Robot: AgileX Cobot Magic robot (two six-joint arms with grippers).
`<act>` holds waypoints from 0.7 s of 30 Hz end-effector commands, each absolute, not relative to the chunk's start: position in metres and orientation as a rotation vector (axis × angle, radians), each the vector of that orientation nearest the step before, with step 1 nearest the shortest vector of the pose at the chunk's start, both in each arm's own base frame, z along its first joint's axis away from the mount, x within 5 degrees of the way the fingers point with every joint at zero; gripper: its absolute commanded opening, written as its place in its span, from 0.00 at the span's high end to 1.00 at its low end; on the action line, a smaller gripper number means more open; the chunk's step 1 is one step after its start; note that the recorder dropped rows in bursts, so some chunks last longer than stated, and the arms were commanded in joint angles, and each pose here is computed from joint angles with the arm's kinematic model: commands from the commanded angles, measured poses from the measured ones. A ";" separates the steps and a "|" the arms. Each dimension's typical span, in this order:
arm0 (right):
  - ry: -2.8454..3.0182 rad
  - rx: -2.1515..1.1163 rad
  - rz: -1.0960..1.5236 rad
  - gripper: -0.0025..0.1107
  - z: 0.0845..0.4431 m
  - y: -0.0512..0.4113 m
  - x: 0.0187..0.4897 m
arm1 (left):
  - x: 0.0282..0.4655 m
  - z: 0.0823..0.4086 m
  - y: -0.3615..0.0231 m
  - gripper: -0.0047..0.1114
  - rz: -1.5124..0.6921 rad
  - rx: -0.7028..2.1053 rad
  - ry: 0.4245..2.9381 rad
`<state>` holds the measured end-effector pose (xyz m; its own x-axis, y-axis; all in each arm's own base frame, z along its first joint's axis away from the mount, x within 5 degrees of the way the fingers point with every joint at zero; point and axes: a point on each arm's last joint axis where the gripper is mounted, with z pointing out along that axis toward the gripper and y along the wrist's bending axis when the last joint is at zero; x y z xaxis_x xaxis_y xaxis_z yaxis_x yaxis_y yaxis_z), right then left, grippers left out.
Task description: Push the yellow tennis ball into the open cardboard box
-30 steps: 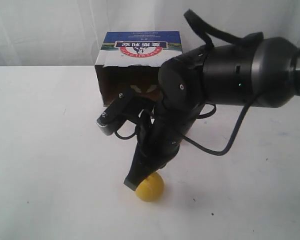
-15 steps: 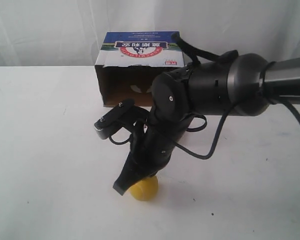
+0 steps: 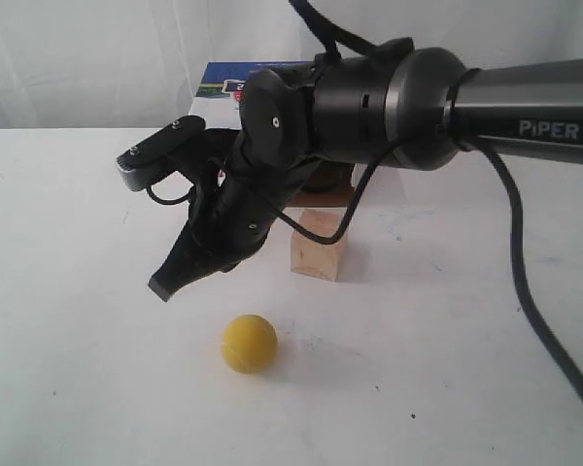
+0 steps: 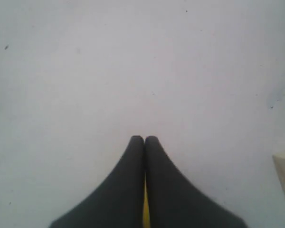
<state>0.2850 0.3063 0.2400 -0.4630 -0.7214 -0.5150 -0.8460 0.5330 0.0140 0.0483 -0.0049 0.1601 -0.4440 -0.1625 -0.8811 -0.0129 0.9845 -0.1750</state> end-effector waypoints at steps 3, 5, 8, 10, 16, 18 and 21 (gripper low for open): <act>2.410 -1.355 0.356 0.98 0.246 0.300 0.273 | 0.047 0.156 -0.005 0.96 -0.171 -0.113 2.061; 2.407 -1.359 0.356 0.98 0.243 0.301 0.271 | 0.047 0.156 -0.005 0.96 -0.171 -0.113 2.061; 2.424 -1.364 0.349 0.98 0.233 0.302 0.272 | 0.047 0.156 -0.005 0.96 -0.171 -0.113 2.061; 2.439 -1.377 0.331 0.98 0.223 0.304 0.275 | 0.047 0.156 -0.005 0.96 -0.171 -0.113 2.061; 2.416 -1.357 0.284 0.98 0.186 0.312 0.292 | 0.047 0.156 -0.005 0.96 -0.171 -0.113 2.061; 2.433 -1.361 0.273 0.98 0.171 0.314 0.296 | 0.047 0.156 -0.005 0.96 -0.171 -0.113 2.061; 2.439 -1.356 0.264 0.98 0.159 0.315 0.300 | 0.047 0.156 -0.005 0.96 -0.171 -0.113 2.061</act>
